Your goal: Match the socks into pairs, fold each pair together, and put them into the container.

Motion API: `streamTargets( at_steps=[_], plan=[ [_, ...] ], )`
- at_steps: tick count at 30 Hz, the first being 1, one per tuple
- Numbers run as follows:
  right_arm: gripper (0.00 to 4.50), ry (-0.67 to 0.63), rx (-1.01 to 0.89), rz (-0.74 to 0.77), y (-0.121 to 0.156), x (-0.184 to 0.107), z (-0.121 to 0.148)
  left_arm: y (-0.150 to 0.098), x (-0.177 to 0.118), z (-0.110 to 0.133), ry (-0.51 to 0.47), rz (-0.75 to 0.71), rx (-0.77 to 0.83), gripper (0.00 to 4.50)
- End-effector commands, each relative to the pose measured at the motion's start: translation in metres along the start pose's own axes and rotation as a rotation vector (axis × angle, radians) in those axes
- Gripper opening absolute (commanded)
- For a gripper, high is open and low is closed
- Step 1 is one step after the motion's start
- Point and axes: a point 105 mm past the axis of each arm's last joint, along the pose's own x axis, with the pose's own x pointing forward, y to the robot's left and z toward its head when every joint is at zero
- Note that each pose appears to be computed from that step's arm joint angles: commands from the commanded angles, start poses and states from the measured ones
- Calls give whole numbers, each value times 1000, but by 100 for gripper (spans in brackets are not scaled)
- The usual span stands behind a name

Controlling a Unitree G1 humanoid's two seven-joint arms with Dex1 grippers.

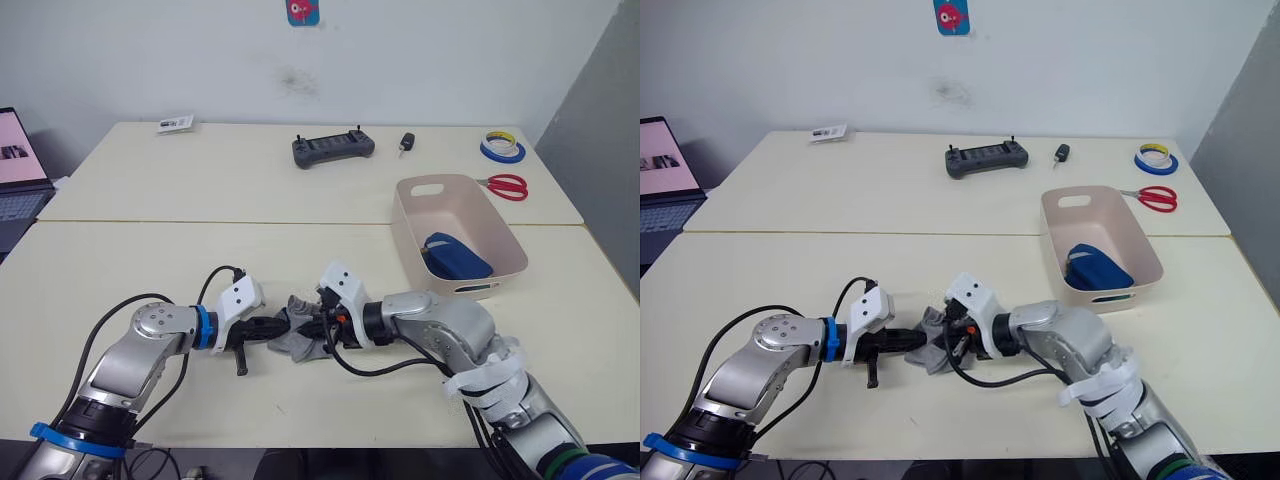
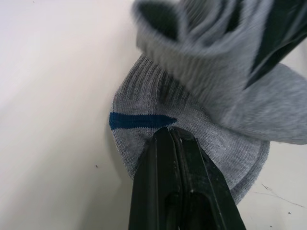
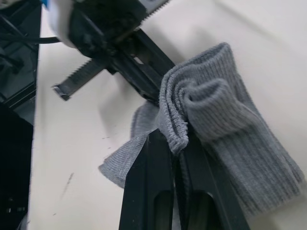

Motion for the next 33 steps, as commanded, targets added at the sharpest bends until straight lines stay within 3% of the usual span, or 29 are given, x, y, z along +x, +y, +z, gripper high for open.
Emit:
streamTargets(
  at_steps=[1,2,5,10,18,21,26,33],
  plan=[
    [2,-51,-35,33,10,2,13,-7,1,-15,58,-27,-36,0],
    [2,-55,-32,38,11,3,14,-7,1,-14,57,-25,-36,0],
    [78,-79,-33,57,17,1,19,-6,1,-14,55,-21,-35,0],
    [247,-100,-50,71,23,-16,28,-6,1,-13,51,-17,-36,0],
    [247,-112,-173,2,11,-38,24,-2,-18,-4,1,6,-45,0],
    [185,-153,-217,-48,4,-30,27,3,-38,3,-27,41,-64,0],
    [4,-165,-275,-57,3,-6,25,13,-62,21,-101,97,-89,0],
    [1,-100,-279,-60,-2,24,12,6,-55,46,-147,45,-27,0]
  ],
)
